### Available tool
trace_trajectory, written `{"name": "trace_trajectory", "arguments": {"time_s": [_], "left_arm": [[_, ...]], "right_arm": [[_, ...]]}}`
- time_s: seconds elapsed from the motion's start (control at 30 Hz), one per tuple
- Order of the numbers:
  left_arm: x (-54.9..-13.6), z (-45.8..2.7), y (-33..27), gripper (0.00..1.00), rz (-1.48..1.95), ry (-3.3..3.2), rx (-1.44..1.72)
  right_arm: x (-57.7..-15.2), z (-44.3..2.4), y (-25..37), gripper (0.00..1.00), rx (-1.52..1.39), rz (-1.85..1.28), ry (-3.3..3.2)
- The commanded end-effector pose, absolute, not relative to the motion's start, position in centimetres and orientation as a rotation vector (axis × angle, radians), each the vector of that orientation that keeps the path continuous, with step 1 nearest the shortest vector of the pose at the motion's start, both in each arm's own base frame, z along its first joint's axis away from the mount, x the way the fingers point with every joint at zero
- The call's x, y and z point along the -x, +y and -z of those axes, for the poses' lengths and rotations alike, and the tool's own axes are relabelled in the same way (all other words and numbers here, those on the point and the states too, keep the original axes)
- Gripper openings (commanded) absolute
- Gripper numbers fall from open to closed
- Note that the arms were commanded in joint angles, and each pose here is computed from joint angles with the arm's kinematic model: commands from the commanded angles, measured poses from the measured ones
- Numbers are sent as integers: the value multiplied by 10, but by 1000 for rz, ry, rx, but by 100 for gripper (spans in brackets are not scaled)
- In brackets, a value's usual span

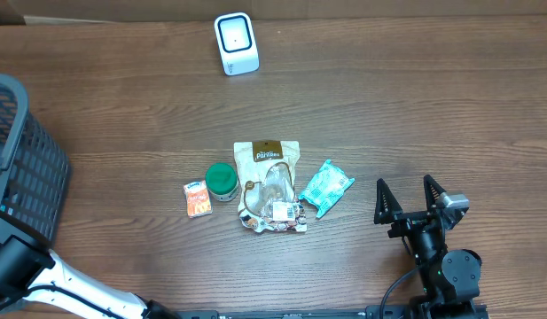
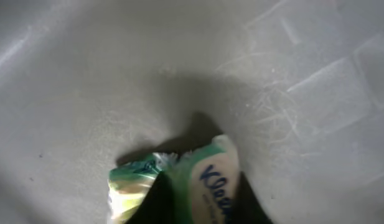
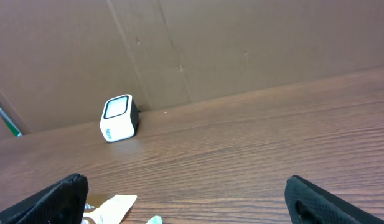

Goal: Scan the item barcode
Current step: 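Grasp the white-green Kleenex pack with the left gripper, then carry the Kleenex pack over the table and set it near the right gripper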

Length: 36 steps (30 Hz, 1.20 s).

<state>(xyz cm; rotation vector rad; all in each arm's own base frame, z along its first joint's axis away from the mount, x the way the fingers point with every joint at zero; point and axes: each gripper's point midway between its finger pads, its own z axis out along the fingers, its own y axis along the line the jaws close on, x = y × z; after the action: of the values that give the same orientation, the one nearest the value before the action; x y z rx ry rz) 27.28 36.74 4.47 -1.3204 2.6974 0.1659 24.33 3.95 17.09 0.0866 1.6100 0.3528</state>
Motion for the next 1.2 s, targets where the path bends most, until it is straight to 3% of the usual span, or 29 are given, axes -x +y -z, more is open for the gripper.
{"name": "trace_trajectory", "arguments": {"time_s": [0.0, 0.27, 0.5, 0.63, 0.83, 1.17], "left_arm": [[-270, -31, 357, 4, -114, 2746, 1320], [-275, -75, 360, 4, -118, 2647, 1409], [-309, -199, 353, 4, 5, 2337, 1346], [-319, -280, 326, 4, 109, 2177, 1212], [-318, -360, 275, 4, 194, 2040, 1027], [-335, -402, 189, 4, 256, 2061, 778]], "right_arm": [[-243, -170, 39, 100, -91, -352, 1603], [-243, -170, 39, 100, -91, -352, 1603], [-243, -170, 39, 100, -91, -352, 1603], [-243, -170, 39, 100, -91, -352, 1603], [-243, -170, 39, 100, -91, -352, 1603], [-243, -170, 39, 100, -91, -352, 1603]]}}
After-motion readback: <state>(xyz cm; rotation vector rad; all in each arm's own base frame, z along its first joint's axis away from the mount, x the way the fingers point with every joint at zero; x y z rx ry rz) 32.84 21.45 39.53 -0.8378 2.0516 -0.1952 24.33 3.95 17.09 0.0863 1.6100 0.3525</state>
